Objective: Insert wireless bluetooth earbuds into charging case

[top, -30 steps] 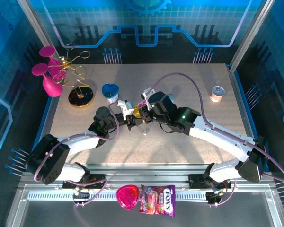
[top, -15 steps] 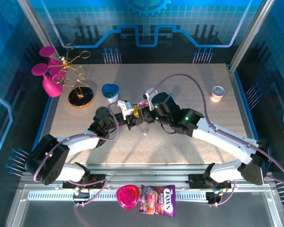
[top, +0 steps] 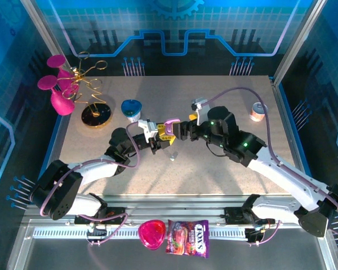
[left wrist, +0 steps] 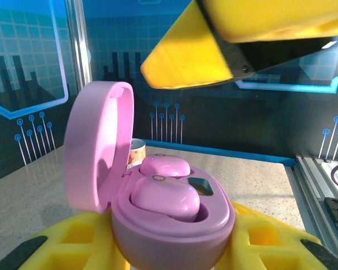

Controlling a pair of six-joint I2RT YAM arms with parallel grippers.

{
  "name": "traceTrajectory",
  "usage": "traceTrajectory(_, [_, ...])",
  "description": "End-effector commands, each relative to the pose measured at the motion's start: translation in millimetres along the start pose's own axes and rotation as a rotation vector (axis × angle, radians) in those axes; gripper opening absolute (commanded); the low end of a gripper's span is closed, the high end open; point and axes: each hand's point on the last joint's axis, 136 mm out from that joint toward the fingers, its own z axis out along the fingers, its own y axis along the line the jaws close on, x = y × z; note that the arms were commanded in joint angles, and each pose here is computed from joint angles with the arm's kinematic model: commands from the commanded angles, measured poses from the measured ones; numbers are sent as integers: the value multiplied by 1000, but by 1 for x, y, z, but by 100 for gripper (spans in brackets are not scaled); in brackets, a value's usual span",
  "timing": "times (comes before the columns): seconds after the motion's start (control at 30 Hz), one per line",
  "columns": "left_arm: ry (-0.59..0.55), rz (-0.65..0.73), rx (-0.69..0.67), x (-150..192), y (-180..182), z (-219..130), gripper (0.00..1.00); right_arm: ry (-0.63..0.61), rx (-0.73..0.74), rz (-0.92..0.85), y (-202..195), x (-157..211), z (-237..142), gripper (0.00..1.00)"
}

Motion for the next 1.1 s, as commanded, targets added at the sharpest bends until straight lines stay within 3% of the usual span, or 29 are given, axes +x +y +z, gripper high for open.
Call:
traceTrajectory(0.0, [-55,73,67,-16,-13,-2,34,1,-7,53,-10,-7,-3,86])
traceTrajectory(0.27, [-60,96,81,-17,-17,-3,34,121,21,117,-27,-4,5,87])
traceTrajectory(0.77, [-76,98,82,-22,-16,-2,34,338,-4,61,-25,34,-5,87])
traceTrajectory(0.93, [-79,95,80,-23,-16,-2,34,300,-21,69,-23,31,-13,87])
traceTrajectory(1.07, [-85,91,80,-25,-16,-2,34,253,-167,188,-11,27,-12,86])
